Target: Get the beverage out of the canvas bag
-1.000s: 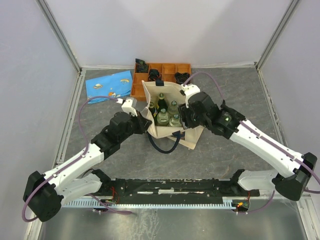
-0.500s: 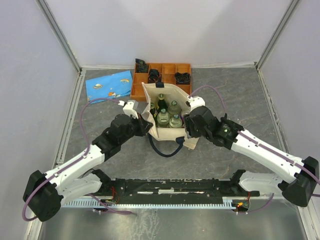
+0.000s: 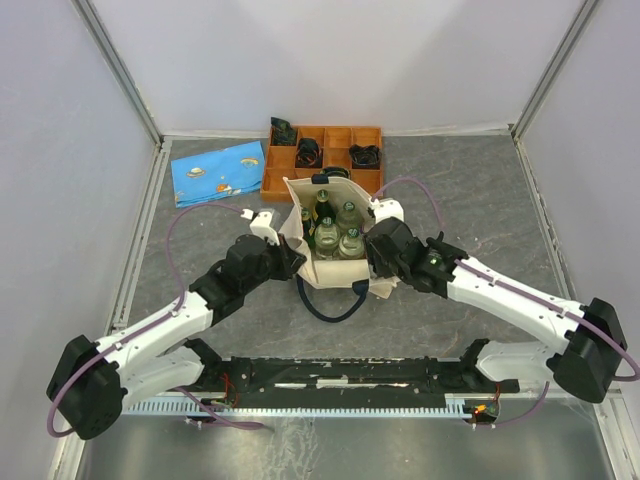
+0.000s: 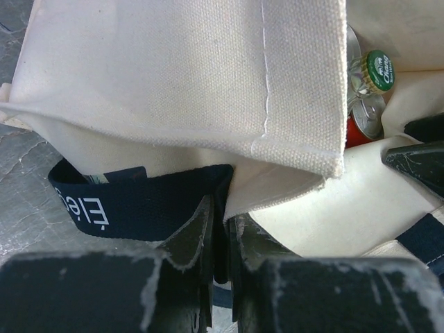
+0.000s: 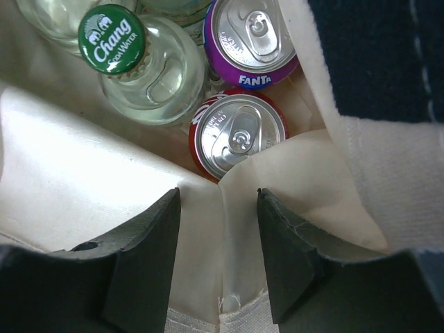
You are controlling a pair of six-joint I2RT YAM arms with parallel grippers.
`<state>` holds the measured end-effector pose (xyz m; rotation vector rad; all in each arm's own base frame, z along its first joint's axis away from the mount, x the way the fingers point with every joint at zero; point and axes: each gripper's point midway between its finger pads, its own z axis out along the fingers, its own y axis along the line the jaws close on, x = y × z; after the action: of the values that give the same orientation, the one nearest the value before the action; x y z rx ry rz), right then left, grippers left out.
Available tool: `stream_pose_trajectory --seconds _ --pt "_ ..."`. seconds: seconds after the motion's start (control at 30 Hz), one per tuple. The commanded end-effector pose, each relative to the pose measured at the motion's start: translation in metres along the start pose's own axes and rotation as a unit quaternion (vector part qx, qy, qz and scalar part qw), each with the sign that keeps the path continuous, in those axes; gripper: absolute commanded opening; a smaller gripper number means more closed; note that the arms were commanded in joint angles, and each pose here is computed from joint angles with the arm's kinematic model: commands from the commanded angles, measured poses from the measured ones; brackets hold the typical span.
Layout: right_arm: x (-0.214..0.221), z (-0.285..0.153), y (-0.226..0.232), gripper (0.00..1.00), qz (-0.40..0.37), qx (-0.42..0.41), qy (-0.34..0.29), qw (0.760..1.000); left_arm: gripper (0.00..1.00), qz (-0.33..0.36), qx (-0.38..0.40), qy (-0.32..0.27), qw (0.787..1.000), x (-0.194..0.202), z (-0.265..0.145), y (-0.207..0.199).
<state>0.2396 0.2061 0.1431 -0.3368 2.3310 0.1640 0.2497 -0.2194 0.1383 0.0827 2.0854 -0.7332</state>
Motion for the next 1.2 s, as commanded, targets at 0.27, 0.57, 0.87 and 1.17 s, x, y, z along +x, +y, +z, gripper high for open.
stream_pose_trajectory --seconds 0.27,0.57,0.87,1.17 --pt "-0.005 -0.001 0.013 0.76 -0.022 -0.032 0.01 0.999 0.03 0.015 -0.075 0.064 0.995 0.04 -0.002 0.04" --pt "-0.041 0.018 0.037 0.77 -0.021 -0.048 -0.031 0.998 0.03 0.02 -0.081 0.081 0.993 0.051 0.001 0.045" --pt "-0.069 0.021 0.045 0.76 -0.018 -0.043 -0.068 0.997 0.03 0.026 -0.084 0.093 0.992 0.057 0.004 0.049" --pt "-0.093 0.024 0.049 0.7 -0.015 -0.033 -0.098 0.994 0.03 0.028 -0.082 0.098 0.991 0.061 0.003 0.049"
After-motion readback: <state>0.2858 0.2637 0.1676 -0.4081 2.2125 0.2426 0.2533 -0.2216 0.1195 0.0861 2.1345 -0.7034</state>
